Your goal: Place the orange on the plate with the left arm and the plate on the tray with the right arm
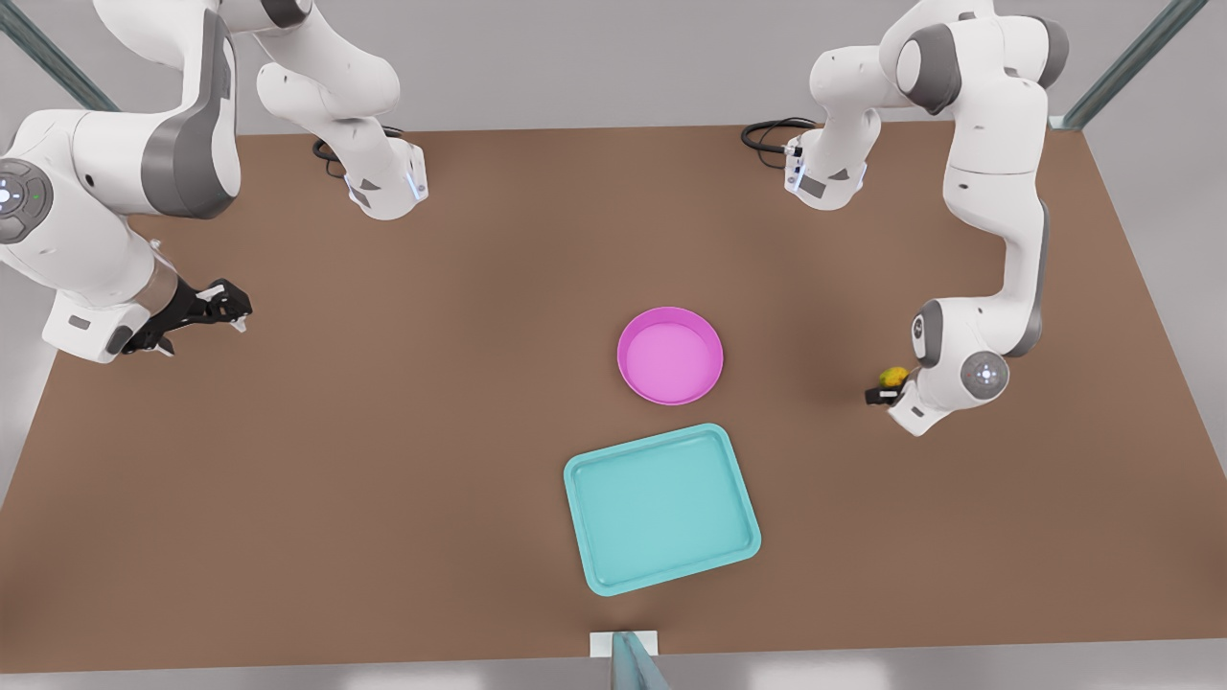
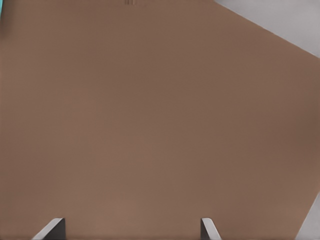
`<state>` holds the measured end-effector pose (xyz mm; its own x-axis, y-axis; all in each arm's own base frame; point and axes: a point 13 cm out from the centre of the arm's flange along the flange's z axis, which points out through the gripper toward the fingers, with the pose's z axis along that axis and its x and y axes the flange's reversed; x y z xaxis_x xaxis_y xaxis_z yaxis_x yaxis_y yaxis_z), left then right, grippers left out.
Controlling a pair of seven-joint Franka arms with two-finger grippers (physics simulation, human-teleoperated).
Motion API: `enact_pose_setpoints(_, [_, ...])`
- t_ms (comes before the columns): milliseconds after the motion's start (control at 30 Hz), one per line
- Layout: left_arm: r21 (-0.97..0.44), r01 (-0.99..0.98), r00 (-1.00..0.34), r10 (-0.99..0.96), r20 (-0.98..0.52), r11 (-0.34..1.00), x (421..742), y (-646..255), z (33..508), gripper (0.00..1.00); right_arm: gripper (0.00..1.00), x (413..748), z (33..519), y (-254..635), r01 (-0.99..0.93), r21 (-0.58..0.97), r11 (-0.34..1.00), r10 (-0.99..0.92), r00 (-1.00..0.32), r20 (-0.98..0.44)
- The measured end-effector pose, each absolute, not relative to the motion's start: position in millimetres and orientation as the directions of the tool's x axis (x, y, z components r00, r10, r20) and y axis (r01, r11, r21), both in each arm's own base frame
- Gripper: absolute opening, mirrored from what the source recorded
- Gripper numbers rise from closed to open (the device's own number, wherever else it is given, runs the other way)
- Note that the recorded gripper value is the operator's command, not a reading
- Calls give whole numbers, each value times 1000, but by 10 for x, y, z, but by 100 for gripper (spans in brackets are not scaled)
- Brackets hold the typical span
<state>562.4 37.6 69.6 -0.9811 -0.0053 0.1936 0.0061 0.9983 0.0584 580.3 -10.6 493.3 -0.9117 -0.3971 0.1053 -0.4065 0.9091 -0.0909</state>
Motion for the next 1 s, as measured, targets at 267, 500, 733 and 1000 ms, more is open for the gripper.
enact_pose_setpoints(267, [58,6,-982,-5,191,998,5593,389,691,100,100,5819,4903,-111,-419,-89,904,-409,-906,109])
enact_pose_setpoints(500, [61,-6,-976,-19,218,998,5426,472,670,100,100,5823,4896,-110,-426,-88,900,-416,-903,110])
enact_pose_setpoints(733, [64,-17,-968,-33,249,998,5301,556,486,100,100,5826,4868,-110,-431,-85,898,-421,-900,116])
enact_pose_setpoints(1000, [65,-16,-964,-33,266,998,5246,559,365,73,100,5823,4868,-112,-434,-84,897,-424,-898,117])
